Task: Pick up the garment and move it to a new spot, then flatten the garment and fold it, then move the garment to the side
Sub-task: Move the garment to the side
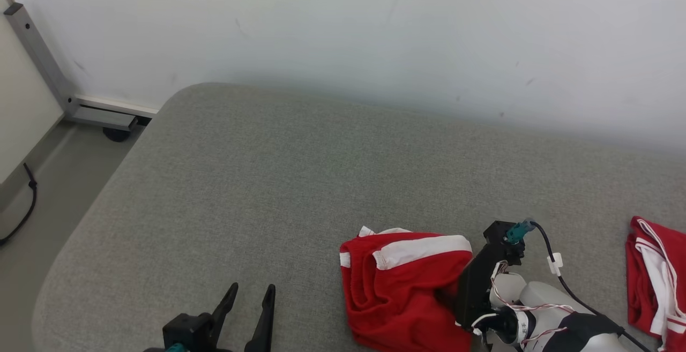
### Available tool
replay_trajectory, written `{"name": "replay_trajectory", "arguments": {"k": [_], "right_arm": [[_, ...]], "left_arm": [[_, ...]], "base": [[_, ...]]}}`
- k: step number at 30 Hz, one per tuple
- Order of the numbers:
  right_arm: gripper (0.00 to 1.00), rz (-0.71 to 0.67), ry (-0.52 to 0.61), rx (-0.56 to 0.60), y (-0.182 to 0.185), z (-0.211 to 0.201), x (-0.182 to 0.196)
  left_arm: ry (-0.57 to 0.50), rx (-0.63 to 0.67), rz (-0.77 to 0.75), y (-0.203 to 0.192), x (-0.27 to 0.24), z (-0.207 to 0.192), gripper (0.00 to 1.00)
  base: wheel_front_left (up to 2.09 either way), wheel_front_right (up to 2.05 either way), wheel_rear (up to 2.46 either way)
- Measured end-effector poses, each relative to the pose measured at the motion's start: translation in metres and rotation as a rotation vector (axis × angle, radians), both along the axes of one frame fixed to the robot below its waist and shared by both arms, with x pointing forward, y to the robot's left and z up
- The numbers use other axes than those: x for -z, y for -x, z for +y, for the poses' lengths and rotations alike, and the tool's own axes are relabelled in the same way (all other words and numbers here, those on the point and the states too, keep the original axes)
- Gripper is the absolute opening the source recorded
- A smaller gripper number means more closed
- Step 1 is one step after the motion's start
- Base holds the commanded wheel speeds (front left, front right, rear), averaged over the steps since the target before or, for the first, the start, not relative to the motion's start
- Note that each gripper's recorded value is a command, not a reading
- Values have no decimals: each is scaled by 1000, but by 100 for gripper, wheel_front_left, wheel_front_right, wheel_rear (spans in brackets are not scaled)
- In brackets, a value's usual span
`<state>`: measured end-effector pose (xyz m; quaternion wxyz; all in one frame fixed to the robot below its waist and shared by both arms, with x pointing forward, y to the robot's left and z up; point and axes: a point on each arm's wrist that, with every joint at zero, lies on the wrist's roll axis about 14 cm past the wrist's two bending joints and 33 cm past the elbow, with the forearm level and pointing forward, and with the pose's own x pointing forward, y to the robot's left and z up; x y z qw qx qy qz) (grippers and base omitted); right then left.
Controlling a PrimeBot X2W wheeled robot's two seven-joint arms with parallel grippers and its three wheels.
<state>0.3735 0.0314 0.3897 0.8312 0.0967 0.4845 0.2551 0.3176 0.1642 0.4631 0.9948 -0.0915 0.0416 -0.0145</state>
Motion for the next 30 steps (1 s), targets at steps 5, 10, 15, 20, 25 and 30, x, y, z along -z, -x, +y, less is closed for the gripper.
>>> {"name": "replay_trajectory", "arguments": {"k": [5, 10, 15, 20, 25, 30], "right_arm": [[0, 16, 10, -14, 2, 2, 1], [0, -13, 8, -7, -6, 0, -8], [0, -77, -10, 18, -22, -6, -29], [0, -115, -12, 65, -33, -24, -43], [0, -148, 25, 109, -43, -54, -50], [0, -187, 39, 169, -58, -82, -66]], "left_arm": [[2, -19, 12, 3, 4, 5, 100], [-1, -23, 17, 4, 6, 8, 100], [-6, -7, 26, 6, 9, 5, 100], [-9, 29, 38, 6, 14, -5, 100], [-11, 74, 28, -1, 11, -17, 100], [-16, 117, 25, -8, 9, -29, 100]], "base": [[0, 0, 0], [0, 0, 0], [0, 0, 0], [0, 0, 0], [0, 0, 0], [0, 0, 0]]}}
